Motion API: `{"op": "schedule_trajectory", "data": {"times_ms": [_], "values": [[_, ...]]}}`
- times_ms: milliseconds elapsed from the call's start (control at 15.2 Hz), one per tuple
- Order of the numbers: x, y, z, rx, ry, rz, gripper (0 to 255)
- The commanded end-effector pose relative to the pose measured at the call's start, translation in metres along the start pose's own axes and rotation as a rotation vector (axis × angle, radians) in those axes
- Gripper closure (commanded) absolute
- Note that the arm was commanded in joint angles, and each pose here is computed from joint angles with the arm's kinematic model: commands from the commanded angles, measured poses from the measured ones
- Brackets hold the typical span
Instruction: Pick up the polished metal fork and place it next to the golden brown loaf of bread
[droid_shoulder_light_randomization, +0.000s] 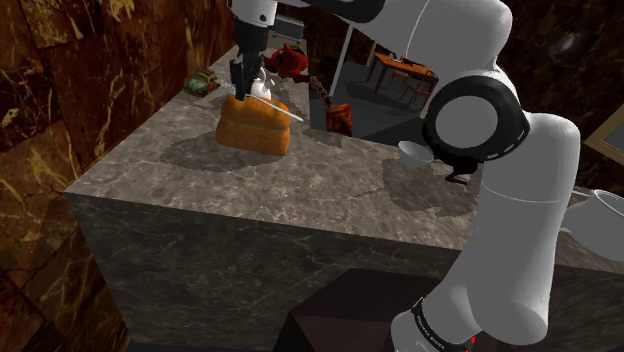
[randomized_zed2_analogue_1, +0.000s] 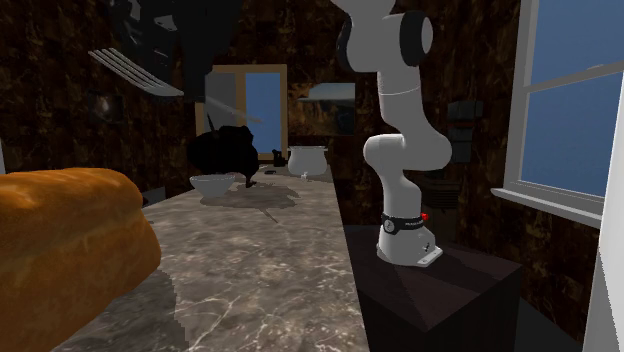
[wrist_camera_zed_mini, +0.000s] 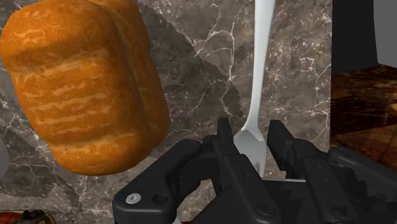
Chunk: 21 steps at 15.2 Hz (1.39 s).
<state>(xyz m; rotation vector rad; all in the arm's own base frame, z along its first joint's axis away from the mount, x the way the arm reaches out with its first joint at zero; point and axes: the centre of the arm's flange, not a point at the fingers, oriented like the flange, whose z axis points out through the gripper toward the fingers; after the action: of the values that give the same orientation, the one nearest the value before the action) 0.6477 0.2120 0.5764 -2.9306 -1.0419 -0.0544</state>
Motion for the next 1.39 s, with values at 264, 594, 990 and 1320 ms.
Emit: {"op": "schedule_trajectory", "data": {"times_ms": [264, 594, 990, 1320], "values": [[0.044, -0.001, 0.016, 0.001, -0.001, 0.000, 255], [0.043, 0.000, 0.042, 0.001, -0.001, 0.000, 255], [0.042, 0.000, 0.074, 0.001, -0.001, 0.000, 255], [0.041, 0.001, 0.100, 0.001, -0.001, 0.000, 255]]}}
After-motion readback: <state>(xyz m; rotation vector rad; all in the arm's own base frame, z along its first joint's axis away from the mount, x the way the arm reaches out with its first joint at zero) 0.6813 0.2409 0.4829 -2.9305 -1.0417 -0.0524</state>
